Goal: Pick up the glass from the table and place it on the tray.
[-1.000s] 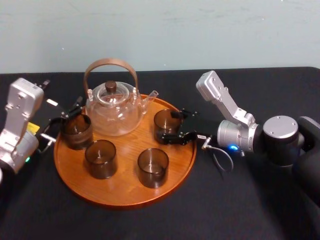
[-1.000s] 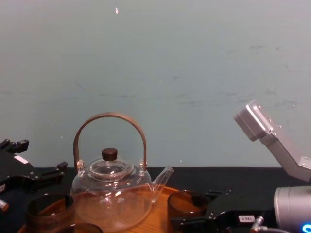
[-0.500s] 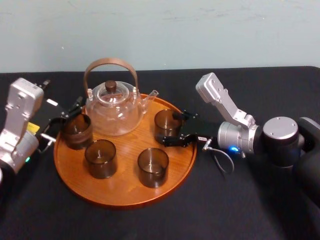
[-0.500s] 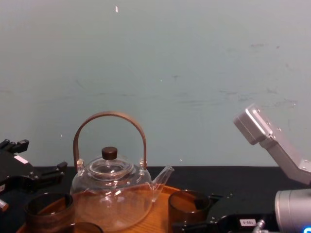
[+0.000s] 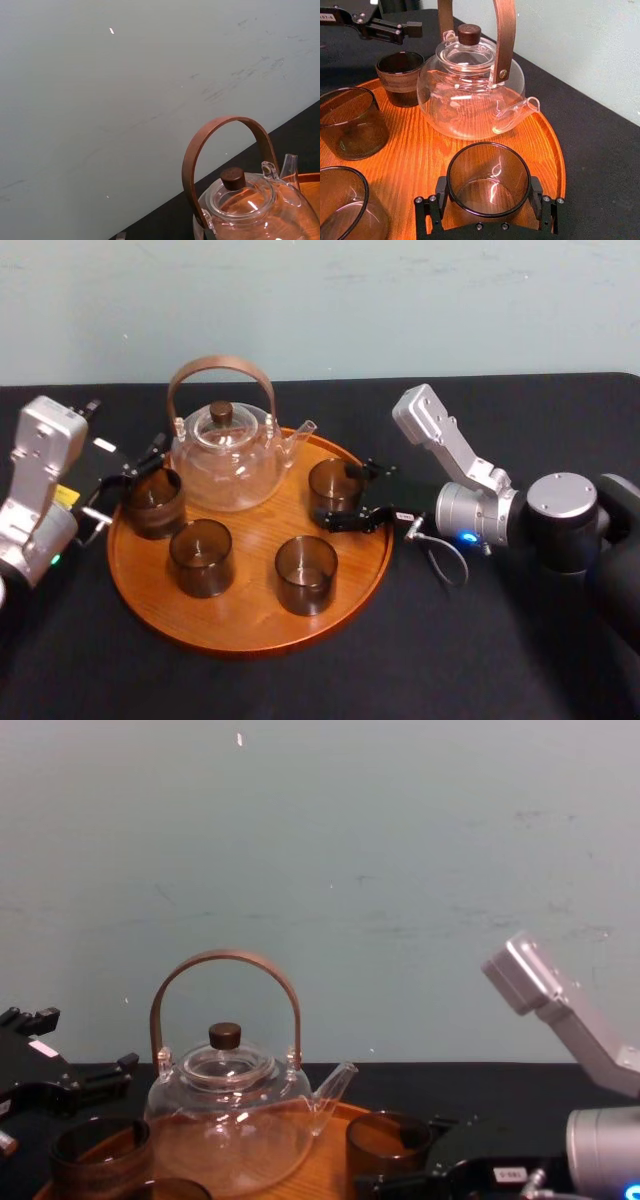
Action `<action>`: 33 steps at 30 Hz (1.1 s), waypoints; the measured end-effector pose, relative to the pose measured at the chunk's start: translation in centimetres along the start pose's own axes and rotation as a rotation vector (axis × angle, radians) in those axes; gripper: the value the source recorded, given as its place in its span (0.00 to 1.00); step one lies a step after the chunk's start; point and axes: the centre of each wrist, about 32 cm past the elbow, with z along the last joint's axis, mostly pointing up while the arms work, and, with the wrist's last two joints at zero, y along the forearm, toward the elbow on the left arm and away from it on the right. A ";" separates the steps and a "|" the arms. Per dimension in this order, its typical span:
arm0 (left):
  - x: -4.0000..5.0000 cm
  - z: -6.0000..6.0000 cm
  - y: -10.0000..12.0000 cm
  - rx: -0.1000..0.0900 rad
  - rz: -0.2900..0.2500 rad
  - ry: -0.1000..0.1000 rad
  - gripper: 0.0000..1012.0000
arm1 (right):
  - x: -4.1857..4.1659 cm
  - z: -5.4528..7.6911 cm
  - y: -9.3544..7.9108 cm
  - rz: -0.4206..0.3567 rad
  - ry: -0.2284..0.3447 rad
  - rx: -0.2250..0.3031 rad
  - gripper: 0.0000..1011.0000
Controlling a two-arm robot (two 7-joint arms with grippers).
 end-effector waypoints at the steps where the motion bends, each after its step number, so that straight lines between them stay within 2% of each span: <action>1: 0.00 0.0 0.0 0.000 0.000 0.000 0.99 | 0.08 0.0 -0.1 0.003 0.003 0.007 0.99; 7: 0.00 0.0 0.0 0.000 0.000 0.000 0.99 | 0.24 0.0 -1.2 0.018 0.014 0.035 0.99; 15: 0.00 0.0 0.0 0.000 0.000 0.000 0.99 | 0.08 -0.1 -3.7 0.035 0.014 0.071 0.99; 28: 0.00 0.0 0.0 0.000 0.000 0.000 0.99 | -0.33 -0.5 -9.4 0.041 -0.005 0.128 0.99; 33: 0.00 0.0 0.0 0.000 0.000 0.000 0.99 | -0.51 -0.8 -10.9 0.002 -0.002 0.145 0.99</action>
